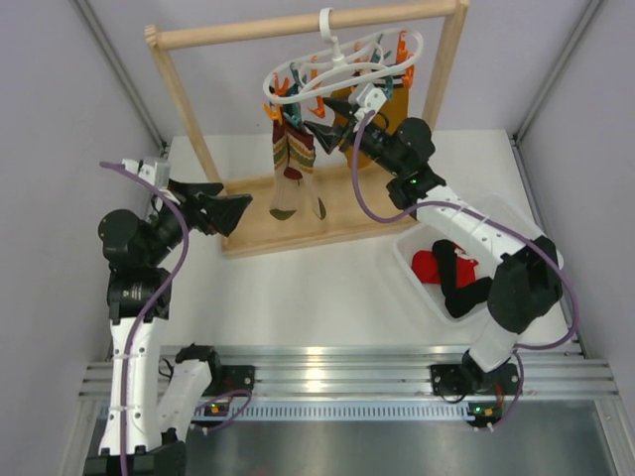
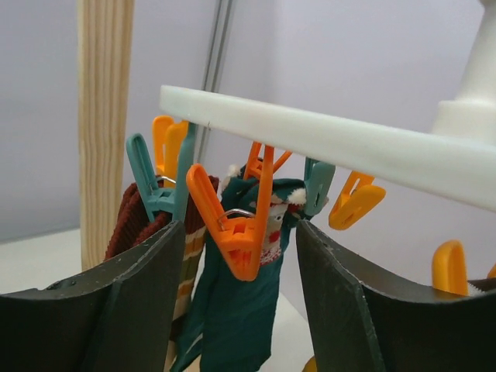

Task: Clip the socks to the hanger
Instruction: Open the clamp at the hanger.

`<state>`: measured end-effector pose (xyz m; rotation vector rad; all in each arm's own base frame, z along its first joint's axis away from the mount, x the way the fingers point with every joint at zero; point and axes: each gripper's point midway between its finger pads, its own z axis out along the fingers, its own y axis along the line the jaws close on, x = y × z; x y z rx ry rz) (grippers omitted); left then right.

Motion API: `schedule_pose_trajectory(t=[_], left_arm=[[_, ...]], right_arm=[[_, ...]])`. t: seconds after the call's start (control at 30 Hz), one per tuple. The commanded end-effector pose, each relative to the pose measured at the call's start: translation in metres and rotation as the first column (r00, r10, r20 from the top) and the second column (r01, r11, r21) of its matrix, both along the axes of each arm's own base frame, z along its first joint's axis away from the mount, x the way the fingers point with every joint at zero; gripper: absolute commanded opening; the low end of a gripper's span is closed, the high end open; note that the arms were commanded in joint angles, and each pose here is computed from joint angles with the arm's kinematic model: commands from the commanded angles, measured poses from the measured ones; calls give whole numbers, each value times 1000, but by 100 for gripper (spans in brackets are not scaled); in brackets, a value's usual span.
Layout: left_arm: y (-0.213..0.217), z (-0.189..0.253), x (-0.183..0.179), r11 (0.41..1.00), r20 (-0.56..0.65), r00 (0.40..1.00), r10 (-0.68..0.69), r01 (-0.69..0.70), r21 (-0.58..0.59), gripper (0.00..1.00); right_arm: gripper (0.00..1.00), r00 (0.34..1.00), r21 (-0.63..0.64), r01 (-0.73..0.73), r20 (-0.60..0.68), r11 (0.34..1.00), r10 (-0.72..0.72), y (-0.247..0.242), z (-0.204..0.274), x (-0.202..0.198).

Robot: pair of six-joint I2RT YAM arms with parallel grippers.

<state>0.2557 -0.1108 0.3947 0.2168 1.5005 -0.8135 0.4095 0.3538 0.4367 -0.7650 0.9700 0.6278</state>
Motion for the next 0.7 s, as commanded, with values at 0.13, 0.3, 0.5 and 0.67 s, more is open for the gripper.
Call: schedule_pose_trajectory(t=[0.13, 0.3, 0.5, 0.67], left_arm=[[-2, 41, -5, 1000, 105, 994, -7, 10, -23, 97], [3, 49, 4, 995, 62, 998, 32, -26, -93, 93], [5, 72, 23, 979, -12, 998, 58, -59, -196, 88], [-4, 96, 30, 974, -32, 999, 29, -35, -226, 98]], right_arm=[[46, 997, 39, -5, 82, 999, 1, -1, 37, -9], [34, 991, 59, 79, 103, 995, -85, -10, 46, -8], [23, 962, 36, 208, 176, 978, -211, -13, 49, -18], [8, 901, 14, 349, 271, 937, -340, -14, 47, -27]])
